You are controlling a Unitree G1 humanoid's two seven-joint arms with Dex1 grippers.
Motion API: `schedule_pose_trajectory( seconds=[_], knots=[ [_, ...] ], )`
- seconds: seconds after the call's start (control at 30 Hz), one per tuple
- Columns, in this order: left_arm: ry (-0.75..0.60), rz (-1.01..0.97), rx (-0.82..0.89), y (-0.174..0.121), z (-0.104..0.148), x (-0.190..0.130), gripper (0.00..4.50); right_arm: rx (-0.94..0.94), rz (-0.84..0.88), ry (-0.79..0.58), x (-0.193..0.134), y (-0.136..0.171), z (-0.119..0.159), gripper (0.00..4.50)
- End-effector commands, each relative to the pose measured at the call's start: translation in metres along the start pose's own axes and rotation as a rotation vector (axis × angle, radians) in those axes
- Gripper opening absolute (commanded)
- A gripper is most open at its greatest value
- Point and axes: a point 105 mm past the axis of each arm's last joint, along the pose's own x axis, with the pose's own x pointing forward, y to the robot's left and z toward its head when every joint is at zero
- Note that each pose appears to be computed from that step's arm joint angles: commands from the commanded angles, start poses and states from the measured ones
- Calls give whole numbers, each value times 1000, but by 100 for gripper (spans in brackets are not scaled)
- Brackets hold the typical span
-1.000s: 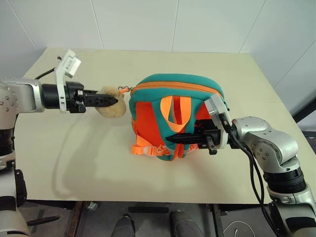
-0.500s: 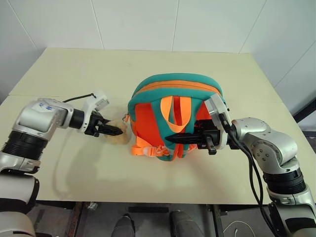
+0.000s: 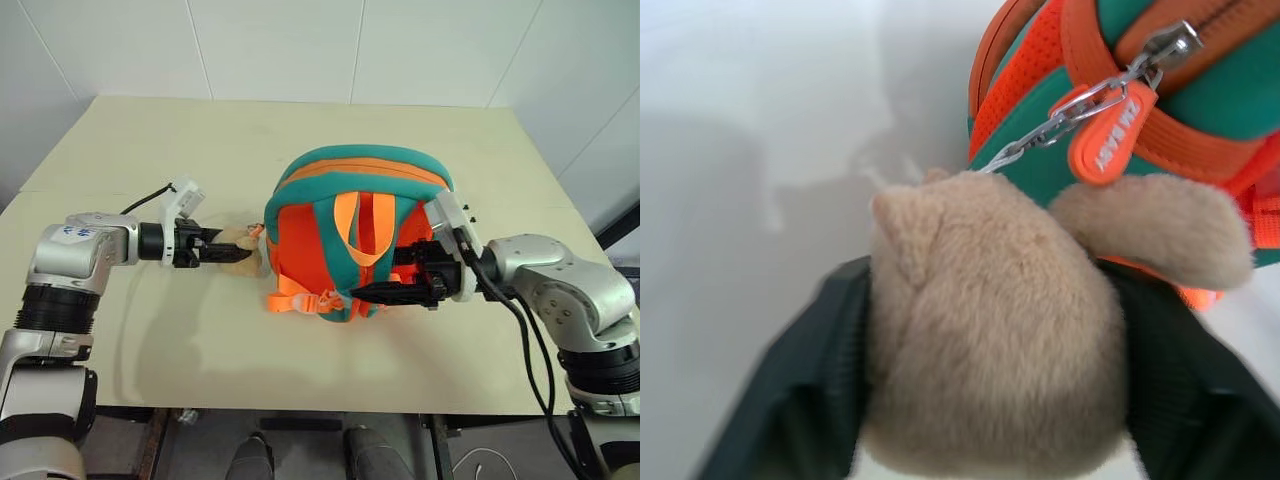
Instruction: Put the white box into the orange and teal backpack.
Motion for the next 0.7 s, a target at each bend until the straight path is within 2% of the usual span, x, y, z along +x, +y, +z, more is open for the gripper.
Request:
schedule_pose_trajectory(
  seconds=[0.03,0.07,0.23,0.37,0.47,0.6,0.7],
  knots=[
    [-52,47,32,-3,12,-23,445,-32,-22,19,-20,8,10,413],
    [-59,60,24,-2,11,-29,450,-31,-44,51,-28,7,7,447],
    [-76,90,17,-3,8,-41,450,-31,-104,116,-52,4,3,447],
    [-127,158,37,7,8,-75,450,-29,-268,256,-101,-1,1,447],
    [-255,152,130,8,19,-83,450,-21,-361,303,-126,-6,-3,447],
    [-434,136,313,0,28,-92,450,-26,-523,262,-154,-23,-7,447],
    [-532,128,399,-6,30,-98,450,-17,-558,250,-161,-26,-15,447]
  ],
)
